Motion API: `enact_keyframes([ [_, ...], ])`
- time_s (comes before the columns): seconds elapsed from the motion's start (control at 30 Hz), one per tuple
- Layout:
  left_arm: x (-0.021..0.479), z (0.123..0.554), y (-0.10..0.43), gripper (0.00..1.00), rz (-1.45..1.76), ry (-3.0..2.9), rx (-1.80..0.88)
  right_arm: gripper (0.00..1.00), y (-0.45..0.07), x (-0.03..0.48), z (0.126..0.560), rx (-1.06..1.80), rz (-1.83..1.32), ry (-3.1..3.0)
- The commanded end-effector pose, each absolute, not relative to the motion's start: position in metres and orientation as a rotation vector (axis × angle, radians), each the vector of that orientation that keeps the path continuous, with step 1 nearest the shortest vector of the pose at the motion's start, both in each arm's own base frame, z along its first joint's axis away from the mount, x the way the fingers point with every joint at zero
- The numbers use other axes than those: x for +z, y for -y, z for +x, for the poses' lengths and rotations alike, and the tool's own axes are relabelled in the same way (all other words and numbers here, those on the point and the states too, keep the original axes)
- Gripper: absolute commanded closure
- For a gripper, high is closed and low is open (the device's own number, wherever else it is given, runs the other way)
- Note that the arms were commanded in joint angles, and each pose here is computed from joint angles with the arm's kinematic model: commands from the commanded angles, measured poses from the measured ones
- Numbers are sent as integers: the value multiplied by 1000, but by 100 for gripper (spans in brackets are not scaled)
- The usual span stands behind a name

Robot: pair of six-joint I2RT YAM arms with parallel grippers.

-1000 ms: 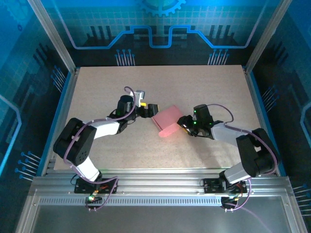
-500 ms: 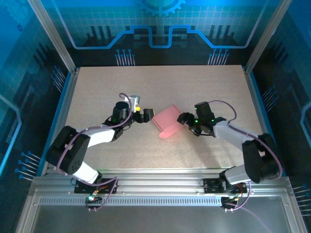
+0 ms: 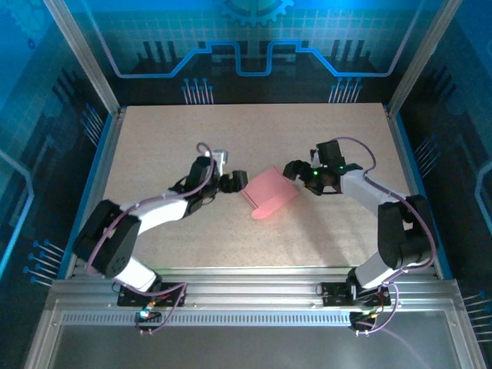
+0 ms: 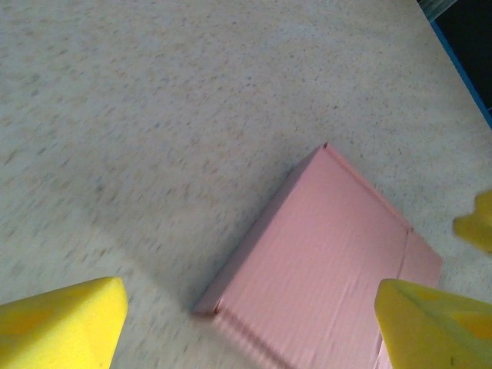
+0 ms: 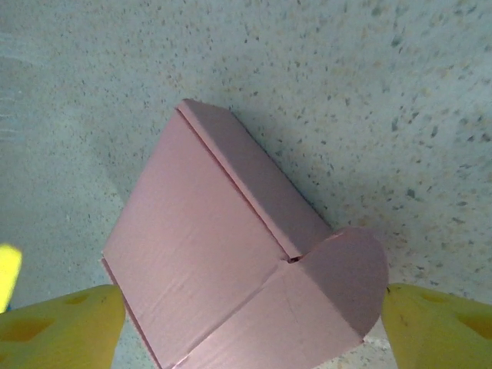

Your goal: Fold the paper box

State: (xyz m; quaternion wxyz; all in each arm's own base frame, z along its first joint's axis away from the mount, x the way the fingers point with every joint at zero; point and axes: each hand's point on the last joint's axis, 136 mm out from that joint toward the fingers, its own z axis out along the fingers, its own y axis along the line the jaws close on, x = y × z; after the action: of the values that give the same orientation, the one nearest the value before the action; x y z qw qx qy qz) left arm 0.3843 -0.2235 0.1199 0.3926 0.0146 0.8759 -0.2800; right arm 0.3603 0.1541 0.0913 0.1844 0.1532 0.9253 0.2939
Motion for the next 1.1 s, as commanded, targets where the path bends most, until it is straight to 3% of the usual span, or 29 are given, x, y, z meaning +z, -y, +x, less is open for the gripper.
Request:
enact_keyframes([
  [0.0,110,384,247,15,218,-2371,-792,12,-158,93,352,908,453,-2588],
  [0.1,96,387,261,26,335,-2478,-859,12,-156,86,339,915,451,-2608],
  [0.5,65,400,275,48,414,-2645,-958,14,-186,73,313,1142,517,-2556],
  [1.07,35,410,251,60,343,-2760,-820,15,-208,72,318,1200,517,-2546],
])
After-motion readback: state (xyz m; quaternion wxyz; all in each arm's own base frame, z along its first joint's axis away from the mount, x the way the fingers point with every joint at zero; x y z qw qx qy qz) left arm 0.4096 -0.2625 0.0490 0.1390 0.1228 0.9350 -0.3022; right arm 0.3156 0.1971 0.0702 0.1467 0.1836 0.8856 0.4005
